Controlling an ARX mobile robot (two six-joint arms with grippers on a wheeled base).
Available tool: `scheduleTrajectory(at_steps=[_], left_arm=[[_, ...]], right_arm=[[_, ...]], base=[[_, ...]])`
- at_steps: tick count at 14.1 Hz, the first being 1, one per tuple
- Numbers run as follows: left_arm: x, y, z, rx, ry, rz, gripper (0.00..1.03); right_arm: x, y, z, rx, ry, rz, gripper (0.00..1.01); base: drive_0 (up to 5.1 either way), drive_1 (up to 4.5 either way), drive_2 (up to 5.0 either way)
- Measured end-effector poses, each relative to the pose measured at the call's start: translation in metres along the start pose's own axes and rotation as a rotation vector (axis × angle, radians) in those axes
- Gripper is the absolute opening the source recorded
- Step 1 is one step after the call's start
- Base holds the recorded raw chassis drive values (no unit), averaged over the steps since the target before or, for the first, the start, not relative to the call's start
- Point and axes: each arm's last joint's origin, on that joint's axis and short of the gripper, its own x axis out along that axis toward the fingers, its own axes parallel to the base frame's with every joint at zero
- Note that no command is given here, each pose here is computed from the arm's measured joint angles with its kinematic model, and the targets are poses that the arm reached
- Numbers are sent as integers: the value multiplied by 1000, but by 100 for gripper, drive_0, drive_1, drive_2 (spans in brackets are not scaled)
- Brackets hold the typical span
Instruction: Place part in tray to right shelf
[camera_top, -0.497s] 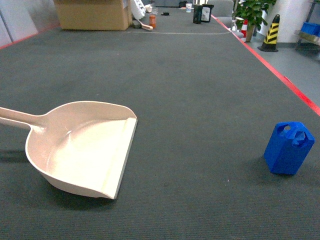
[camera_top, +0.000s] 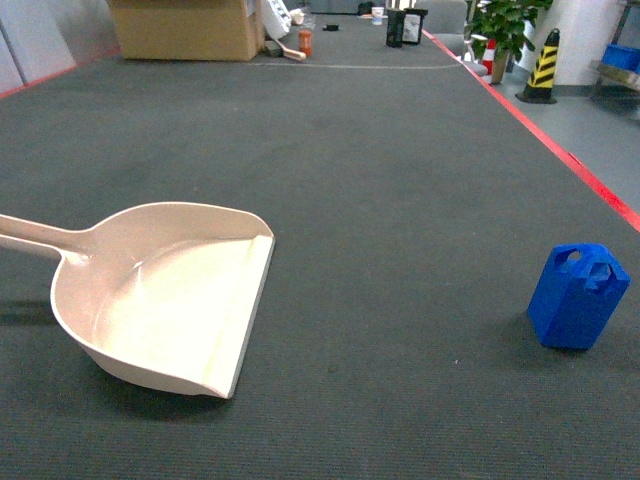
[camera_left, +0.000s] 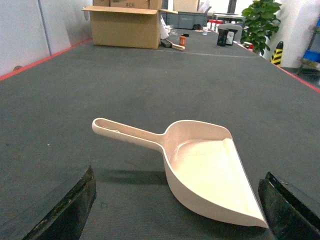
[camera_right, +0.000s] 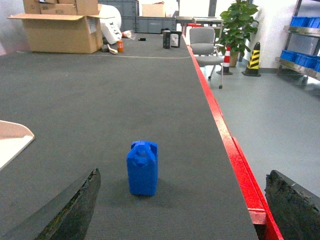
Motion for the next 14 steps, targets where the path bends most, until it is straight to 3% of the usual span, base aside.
scheduleTrajectory(at_steps=[14], left_arm=[[0,0,0,0,0,0,98]], right_arm=[[0,0,0,0,0,0,98]], base=[[0,0,0]])
